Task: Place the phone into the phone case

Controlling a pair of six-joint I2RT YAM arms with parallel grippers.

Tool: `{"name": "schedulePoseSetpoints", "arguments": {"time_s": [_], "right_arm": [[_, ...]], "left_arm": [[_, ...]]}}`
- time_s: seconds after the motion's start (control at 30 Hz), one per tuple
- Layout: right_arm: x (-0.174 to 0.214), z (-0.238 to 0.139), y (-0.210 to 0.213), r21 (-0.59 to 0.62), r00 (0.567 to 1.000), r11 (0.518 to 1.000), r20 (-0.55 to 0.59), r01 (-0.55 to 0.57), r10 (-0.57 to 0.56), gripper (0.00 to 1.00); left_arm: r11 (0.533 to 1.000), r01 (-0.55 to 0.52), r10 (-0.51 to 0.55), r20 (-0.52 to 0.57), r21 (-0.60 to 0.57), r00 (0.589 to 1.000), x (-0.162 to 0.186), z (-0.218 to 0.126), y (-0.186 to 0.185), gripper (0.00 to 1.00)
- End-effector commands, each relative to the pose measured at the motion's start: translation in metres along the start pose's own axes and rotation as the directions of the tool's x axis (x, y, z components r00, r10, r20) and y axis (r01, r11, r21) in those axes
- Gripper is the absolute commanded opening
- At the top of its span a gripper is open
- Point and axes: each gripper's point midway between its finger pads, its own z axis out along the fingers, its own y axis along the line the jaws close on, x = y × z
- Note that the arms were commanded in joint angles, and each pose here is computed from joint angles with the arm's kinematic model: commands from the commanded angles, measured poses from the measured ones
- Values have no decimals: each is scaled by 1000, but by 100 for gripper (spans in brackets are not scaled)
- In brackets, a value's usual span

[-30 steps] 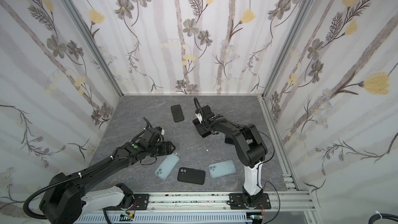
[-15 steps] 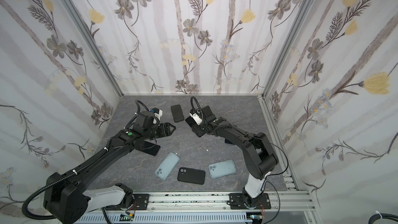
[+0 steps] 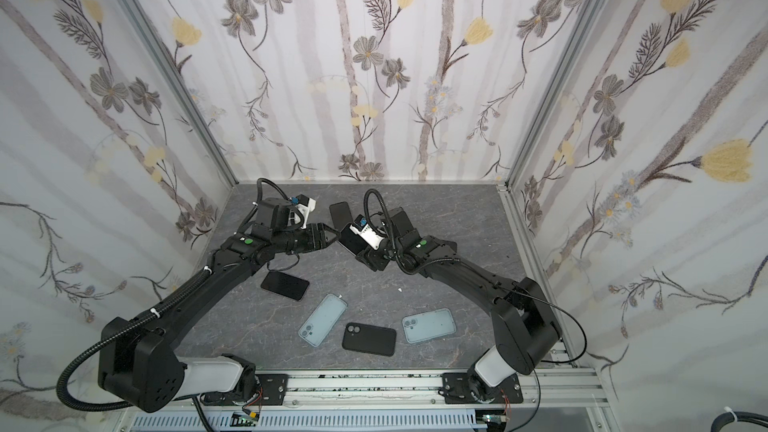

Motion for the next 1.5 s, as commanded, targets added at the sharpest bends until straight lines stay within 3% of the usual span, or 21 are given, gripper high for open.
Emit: {"name": "schedulePoseSetpoints", "arguments": {"time_s": [0.0,0.27,0.6,0.67,0.73,0.9,1.03,1.2,1.37,1.47], "right_arm": [[-23,-7,13,-47,993,996,96,73,-68,52],[-32,-10,29,-87,986,989,131,119,-107,52],[-41,-13,30,-73,981,988,151,133,-121,52],[-42,-14,30,-71,980,988,156,135,-123,52],[-44,-14,30,-64,980,989,158,136,-124,52],[-45,-12,25,-34,981,991,153,129,-122,56],[-54,-18,21,-6,980,995,177,98,-96,83],[-85,-44,10,57,962,998,272,21,-36,100],[-121,-93,2,106,903,992,429,-75,22,100],[-139,-132,-2,119,826,983,562,-137,47,100]], "left_arm": [[998,-13,14,-16,59,1000,2,0,-10,62],[990,9,-1,-60,143,998,11,-2,-23,41],[983,22,-7,-81,180,997,19,-6,-29,23],[983,19,-4,-81,185,997,20,-7,-30,16],[984,12,-1,-65,180,998,19,-8,-29,0],[988,18,-17,-6,152,1000,14,-9,-22,0],[984,-14,0,80,178,997,3,-25,-33,0],[976,-54,7,218,212,976,-20,-47,-50,0],[951,-143,18,411,276,912,-53,-84,-81,0],[915,-253,39,558,314,829,-80,-114,-110,0]]}}
